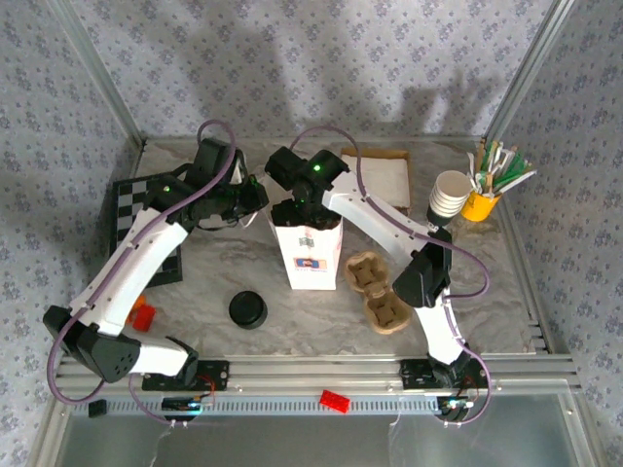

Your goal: Pack the takeout coffee

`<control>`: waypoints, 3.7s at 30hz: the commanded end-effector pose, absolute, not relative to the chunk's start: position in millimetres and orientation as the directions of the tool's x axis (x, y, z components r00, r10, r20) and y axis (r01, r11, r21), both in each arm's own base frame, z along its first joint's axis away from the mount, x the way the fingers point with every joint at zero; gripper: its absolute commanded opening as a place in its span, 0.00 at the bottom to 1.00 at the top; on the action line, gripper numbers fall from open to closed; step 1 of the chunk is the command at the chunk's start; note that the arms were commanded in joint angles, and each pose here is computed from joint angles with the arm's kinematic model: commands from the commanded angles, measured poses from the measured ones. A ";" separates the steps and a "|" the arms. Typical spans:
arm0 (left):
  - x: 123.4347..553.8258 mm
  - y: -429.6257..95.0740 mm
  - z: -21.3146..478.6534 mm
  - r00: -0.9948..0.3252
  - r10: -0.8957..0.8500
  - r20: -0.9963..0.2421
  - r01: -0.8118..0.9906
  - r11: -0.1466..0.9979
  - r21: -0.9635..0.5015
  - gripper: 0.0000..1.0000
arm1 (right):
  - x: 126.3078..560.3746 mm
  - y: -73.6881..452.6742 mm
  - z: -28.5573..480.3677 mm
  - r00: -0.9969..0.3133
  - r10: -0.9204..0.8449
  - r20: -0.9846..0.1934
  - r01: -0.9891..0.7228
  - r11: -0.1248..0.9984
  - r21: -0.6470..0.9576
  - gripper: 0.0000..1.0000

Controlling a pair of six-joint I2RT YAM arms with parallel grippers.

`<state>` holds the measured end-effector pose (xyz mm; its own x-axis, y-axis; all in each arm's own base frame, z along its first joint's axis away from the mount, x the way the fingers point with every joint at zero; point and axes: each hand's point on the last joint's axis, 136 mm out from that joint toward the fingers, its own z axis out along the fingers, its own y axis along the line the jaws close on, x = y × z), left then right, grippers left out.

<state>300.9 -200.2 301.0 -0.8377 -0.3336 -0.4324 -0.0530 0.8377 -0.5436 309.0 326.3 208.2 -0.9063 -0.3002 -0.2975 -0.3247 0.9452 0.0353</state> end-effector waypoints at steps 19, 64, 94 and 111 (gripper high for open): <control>301.2 -200.2 314.6 -0.826 -0.320 -0.463 -0.026 0.843 -0.537 0.19 | 302.0 316.8 241.5 -0.898 -0.271 -0.347 -0.308 0.950 0.054 1.00; 299.0 -202.2 355.6 -0.787 -0.298 -0.540 0.069 0.827 -0.558 0.31 | 289.5 301.5 350.6 -0.817 -0.208 -0.537 -0.377 0.899 0.225 0.69; 319.4 -209.8 379.1 -0.716 -0.135 -0.685 0.255 0.863 -0.437 0.31 | 303.1 150.5 407.8 -0.715 0.126 -0.687 -0.137 0.939 0.315 0.67; 347.0 -205.2 389.3 -0.639 -0.046 -0.768 0.348 0.873 -0.343 0.36 | 341.9 -64.6 321.5 -0.661 0.426 -0.618 0.424 0.891 0.160 0.64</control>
<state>338.0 -205.3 374.6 -0.6870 -0.0647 -0.7237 0.3088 0.8756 -0.3714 329.9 -50.5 321.8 -0.6861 0.4296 -0.5871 0.4234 0.8921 0.1580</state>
